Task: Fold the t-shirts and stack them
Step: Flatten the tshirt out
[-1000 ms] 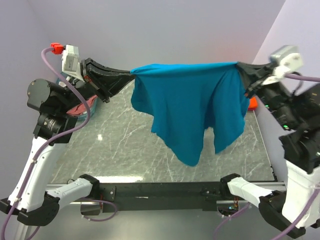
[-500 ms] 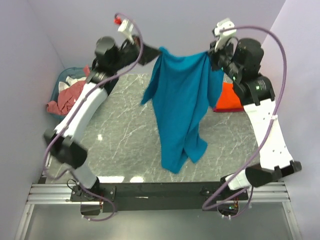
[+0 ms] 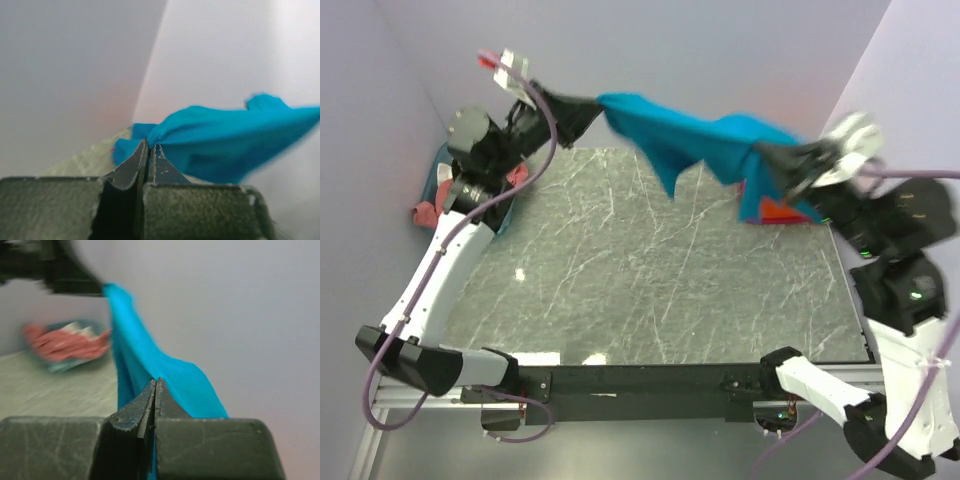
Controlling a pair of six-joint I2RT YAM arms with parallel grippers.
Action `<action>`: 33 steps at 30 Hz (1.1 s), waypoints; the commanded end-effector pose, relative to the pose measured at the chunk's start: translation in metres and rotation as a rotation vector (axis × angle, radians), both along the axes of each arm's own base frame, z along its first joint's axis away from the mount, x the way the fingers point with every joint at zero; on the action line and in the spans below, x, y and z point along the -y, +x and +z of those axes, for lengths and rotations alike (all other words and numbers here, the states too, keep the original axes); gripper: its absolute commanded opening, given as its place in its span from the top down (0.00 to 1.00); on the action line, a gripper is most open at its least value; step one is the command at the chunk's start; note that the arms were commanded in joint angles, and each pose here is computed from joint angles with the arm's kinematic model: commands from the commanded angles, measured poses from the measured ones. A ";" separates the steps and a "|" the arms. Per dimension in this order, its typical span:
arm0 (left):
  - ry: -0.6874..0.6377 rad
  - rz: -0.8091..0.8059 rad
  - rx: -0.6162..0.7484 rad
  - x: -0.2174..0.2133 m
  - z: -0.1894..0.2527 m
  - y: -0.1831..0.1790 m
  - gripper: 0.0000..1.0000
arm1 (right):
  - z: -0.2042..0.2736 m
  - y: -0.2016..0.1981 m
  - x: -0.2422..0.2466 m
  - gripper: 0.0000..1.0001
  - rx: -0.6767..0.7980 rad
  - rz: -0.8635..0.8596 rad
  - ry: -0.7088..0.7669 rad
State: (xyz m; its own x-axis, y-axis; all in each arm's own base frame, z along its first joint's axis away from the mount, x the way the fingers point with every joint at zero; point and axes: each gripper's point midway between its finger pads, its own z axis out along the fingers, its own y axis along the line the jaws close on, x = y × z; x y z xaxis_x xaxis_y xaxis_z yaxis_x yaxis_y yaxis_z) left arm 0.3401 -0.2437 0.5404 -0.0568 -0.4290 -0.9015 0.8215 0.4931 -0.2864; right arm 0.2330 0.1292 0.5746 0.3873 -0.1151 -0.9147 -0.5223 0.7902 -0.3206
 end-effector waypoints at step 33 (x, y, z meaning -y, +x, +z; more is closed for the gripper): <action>0.155 0.303 -0.813 -0.094 -0.308 -0.046 0.03 | -0.436 0.013 -0.140 0.31 -1.231 0.518 -0.258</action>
